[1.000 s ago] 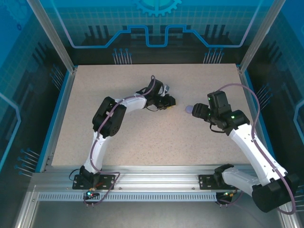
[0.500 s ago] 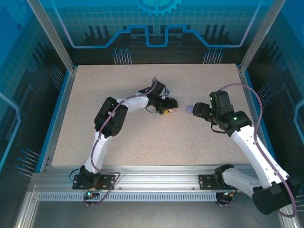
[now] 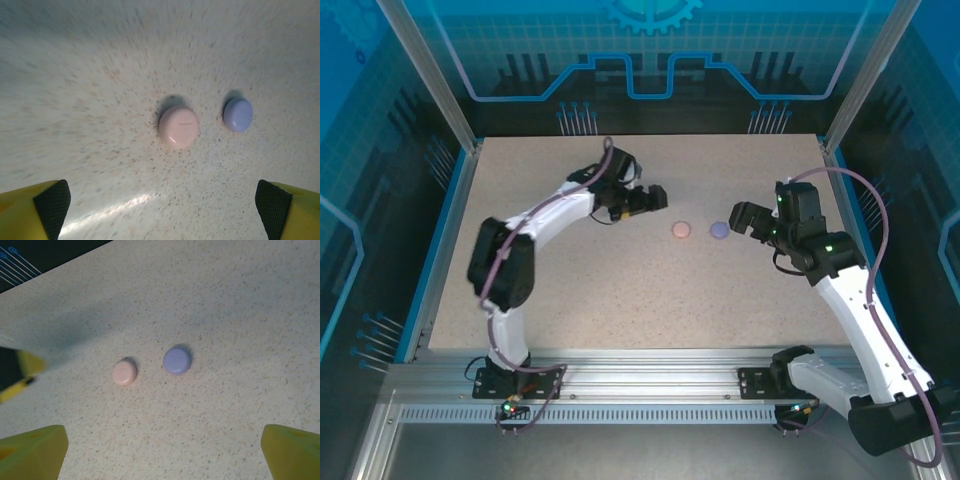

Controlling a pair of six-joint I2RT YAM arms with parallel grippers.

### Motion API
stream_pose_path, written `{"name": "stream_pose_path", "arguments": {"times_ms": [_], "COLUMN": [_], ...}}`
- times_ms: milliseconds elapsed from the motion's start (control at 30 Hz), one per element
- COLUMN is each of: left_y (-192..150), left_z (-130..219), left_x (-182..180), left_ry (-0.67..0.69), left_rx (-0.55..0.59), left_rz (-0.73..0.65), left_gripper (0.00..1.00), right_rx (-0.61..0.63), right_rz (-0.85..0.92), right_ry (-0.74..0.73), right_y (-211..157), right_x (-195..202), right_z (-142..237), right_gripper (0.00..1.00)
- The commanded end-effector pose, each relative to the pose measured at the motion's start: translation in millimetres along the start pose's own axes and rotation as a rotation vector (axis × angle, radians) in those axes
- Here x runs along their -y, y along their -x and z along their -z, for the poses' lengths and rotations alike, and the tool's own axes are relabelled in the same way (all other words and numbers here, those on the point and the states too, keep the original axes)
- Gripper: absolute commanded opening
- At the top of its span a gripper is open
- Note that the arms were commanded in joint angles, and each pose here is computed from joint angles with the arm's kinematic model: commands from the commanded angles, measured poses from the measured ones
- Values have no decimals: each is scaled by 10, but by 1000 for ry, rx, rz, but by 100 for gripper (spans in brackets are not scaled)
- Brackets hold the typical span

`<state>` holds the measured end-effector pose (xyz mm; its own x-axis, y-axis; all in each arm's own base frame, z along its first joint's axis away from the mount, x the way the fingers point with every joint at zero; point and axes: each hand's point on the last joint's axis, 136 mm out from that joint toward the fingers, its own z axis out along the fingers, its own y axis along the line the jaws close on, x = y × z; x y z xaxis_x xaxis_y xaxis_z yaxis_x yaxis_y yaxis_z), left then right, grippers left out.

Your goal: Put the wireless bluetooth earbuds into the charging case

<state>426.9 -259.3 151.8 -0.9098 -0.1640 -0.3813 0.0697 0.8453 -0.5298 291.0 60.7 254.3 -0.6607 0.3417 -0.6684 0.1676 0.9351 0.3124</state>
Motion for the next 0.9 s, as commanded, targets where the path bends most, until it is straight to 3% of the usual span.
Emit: {"name": "stream_pose_path", "arguments": {"times_ms": [0, 167, 333, 400, 600, 733, 867], "left_y": [190, 222, -30, -154, -328, -427, -326], "left_z": [692, 1314, 1641, 1637, 1541, 1422, 1422], "left_x": [-50, -262, -632, -899, -1818, -2145, -2231], "left_ry": [130, 220, 301, 352, 509, 544, 536], "left_rx": [201, 519, 827, 831, 839, 857, 882], "left_rz": [-195, -415, -613, -610, -427, -361, -335], "left_gripper": [99, 99, 99, 99, 99, 99, 99], "right_rx": [120, 257, 279, 266, 350, 364, 398], "right_rz": [60, 162, 208, 208, 261, 334, 381], "right_ry": [-53, -125, -300, -342, -319, -283, -209], "right_y": [303, 473, 504, 409, 285, 157, -20], "right_x": [63, 211, 621, 805, 954, 922, 851], "right_z": [-10, -289, -667, -846, -1255, -1485, -1614], "right_gripper": [100, 100, 100, 100, 100, 100, 100]}}
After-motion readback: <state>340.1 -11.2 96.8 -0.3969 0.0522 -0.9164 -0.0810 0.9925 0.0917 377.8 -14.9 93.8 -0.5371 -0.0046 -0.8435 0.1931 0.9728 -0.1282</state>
